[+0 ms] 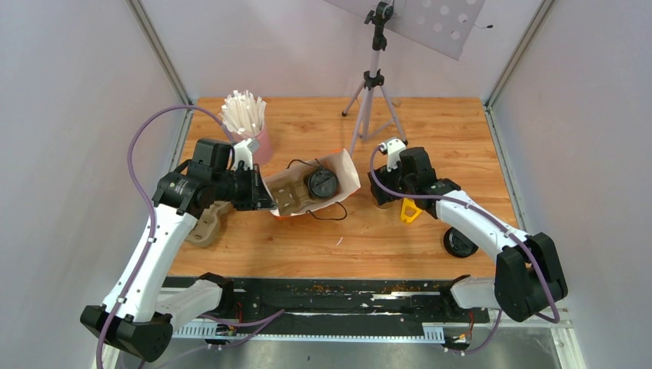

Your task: Pack the takeout coffee

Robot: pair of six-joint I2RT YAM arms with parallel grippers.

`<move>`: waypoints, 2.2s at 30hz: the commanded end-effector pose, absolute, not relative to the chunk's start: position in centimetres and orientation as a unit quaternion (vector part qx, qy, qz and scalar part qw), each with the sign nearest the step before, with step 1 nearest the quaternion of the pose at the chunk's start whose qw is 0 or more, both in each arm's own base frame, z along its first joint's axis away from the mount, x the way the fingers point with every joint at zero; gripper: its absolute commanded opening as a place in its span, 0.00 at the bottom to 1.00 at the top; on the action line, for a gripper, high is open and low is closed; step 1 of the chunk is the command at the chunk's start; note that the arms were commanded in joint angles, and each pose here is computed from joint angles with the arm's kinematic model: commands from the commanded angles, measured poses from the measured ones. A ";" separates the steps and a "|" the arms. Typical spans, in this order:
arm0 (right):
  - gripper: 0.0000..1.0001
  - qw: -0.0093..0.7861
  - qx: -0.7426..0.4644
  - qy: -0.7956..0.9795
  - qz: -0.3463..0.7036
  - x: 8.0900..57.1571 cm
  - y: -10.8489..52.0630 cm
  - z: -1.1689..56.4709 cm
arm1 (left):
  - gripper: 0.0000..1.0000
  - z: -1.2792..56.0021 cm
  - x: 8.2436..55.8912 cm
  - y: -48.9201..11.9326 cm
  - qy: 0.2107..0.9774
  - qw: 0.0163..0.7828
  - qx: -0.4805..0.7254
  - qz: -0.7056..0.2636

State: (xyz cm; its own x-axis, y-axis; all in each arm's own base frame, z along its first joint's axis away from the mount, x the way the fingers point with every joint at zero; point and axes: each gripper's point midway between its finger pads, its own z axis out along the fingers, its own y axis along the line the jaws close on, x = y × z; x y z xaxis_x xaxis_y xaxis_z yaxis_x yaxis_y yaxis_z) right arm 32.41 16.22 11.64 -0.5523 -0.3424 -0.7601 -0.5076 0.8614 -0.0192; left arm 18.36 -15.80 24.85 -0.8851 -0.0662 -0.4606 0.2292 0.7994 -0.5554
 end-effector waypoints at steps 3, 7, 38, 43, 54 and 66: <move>0.93 0.442 -0.236 0.858 0.115 33.5 17.1 14.8 | 0.05 25.5 18.2 -15.9 0.912 0.249 0.050 -0.321; 0.92 0.442 -0.234 0.859 0.111 33.5 17.0 14.7 | 0.05 25.4 18.3 -15.8 0.912 0.250 0.049 -0.320; 0.66 0.416 -0.244 0.873 0.067 32.7 15.7 11.6 | 0.05 25.9 18.0 -15.6 0.911 0.257 0.049 -0.319; 0.64 0.424 -0.249 0.868 0.069 32.4 15.7 12.6 | 0.05 25.8 18.0 -15.6 0.911 0.259 0.049 -0.318; 0.62 0.459 -0.263 0.845 0.081 30.7 15.2 20.4 | 0.05 25.7 17.9 -15.9 0.905 0.264 0.052 -0.329; 0.61 0.562 -0.347 0.741 0.123 25.8 18.0 34.1 | 0.05 25.8 18.1 -15.9 0.905 0.267 0.052 -0.328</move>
